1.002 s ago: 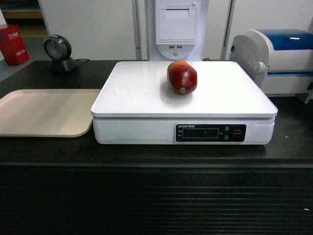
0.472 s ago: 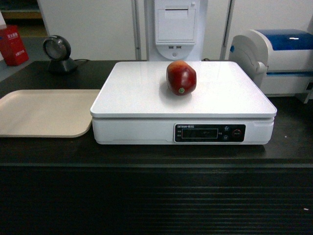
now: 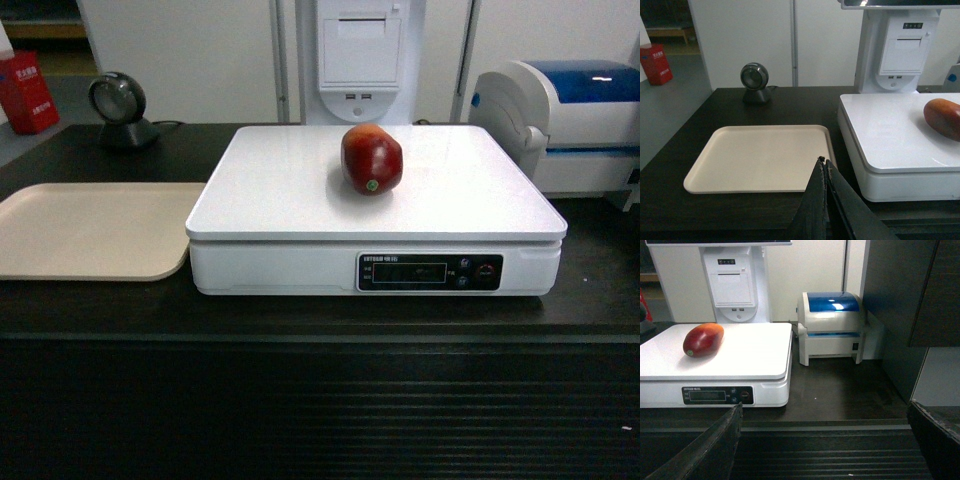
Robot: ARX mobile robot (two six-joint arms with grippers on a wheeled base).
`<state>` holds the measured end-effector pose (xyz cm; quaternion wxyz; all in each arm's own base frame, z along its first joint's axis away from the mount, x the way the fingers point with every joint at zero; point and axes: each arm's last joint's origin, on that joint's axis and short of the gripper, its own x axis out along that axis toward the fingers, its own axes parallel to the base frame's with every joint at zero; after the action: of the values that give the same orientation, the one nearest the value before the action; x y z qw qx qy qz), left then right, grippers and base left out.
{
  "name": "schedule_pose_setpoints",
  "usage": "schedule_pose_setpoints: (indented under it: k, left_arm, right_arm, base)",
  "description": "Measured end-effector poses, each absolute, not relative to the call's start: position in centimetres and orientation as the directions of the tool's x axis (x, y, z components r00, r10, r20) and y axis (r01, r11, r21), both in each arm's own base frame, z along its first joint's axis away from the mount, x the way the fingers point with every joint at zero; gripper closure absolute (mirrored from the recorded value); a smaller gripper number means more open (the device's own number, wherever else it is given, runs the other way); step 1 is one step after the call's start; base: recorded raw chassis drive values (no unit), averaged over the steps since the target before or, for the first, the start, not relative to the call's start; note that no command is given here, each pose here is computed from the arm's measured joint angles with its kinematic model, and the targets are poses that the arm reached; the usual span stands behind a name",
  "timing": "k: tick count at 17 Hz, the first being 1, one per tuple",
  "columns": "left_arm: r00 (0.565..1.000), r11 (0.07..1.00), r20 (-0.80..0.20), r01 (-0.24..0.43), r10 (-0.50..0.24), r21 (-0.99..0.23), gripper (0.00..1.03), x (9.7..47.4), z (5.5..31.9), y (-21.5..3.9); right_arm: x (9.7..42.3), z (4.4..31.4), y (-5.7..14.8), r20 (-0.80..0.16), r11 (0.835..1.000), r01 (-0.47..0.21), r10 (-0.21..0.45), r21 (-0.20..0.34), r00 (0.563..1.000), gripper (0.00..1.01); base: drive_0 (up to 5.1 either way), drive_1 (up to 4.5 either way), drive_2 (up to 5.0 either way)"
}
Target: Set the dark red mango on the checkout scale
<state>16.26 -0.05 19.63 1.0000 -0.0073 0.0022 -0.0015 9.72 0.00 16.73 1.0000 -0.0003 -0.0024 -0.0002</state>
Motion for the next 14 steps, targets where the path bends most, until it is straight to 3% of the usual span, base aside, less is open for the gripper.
schedule_pose_setpoints:
  k: [14]
  left_arm:
    - [1.0, 1.0, 0.004, 0.002, -0.002, -0.015, 1.01, 12.2, 16.9, 0.0]
  right_arm:
    - [9.7, 16.7, 0.0, 0.004, 1.0, 0.0, 0.0, -0.001, 1.0, 0.03]
  base:
    - [0.0, 0.0, 0.0]
